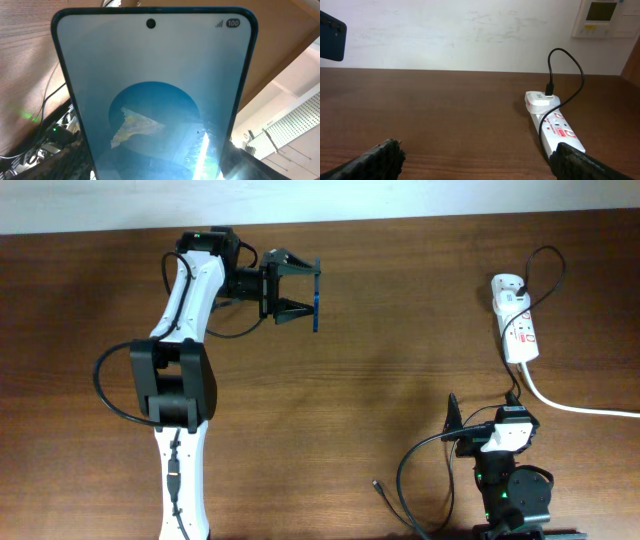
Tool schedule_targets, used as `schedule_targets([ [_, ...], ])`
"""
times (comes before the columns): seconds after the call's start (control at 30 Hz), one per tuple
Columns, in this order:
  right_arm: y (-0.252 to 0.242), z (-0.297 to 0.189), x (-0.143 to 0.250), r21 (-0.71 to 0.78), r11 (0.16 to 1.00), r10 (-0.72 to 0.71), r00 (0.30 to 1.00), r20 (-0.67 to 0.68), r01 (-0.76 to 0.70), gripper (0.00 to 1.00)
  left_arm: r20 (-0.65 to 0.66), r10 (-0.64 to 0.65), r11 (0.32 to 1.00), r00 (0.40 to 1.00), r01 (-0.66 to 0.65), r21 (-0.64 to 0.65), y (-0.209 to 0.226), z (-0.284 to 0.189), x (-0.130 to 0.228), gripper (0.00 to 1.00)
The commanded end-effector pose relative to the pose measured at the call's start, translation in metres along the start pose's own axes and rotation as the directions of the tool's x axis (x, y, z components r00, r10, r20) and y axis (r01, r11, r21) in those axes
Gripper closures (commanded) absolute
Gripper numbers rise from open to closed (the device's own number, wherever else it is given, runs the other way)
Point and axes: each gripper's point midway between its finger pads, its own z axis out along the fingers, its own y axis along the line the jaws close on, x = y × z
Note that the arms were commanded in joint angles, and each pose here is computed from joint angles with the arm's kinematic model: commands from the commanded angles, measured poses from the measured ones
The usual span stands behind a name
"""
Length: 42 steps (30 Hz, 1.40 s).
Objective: Plug charger to phone and switch on socket
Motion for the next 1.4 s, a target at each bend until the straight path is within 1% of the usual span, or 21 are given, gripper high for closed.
schedule_targets([
  [0.0, 0.0006, 0.0000, 0.0029, -0.001, 1.000, 0.003, 1.000, -0.006, -0.003, 0.02, -0.013, 0.048, 0.997, 0.999, -0.047, 0.058, -0.0164, -0.0040, 0.0045, 0.22],
  [0.7, 0.0006, 0.0000, 0.0029, -0.001, 1.000, 0.003, 1.000, -0.006, -0.003, 0.02, -0.013, 0.048, 0.997, 0.999, -0.047, 0.058, -0.0164, -0.0040, 0.0045, 0.22],
  [0.83, 0.0006, 0.0000, 0.0029, -0.001, 1.000, 0.003, 1.000, -0.006, -0.003, 0.02, -0.016, -0.008, 0.998, 1.000, 0.009, 0.057, -0.0149, -0.0039, 0.0084, 0.22],
  [0.97, 0.0006, 0.0000, 0.0029, -0.001, 1.000, 0.003, 1.000, -0.006, -0.003, 0.02, -0.017, -0.031, 0.998, 0.999, 0.032, 0.057, -0.0143, -0.0039, 0.0099, 0.23],
  [1.37, 0.0006, 0.0000, 0.0029, -0.001, 1.000, 0.003, 1.000, -0.006, -0.003, 0.02, -0.017, -0.031, 0.998, 0.999, 0.032, 0.057, -0.0143, -0.0039, 0.0099, 0.23],
])
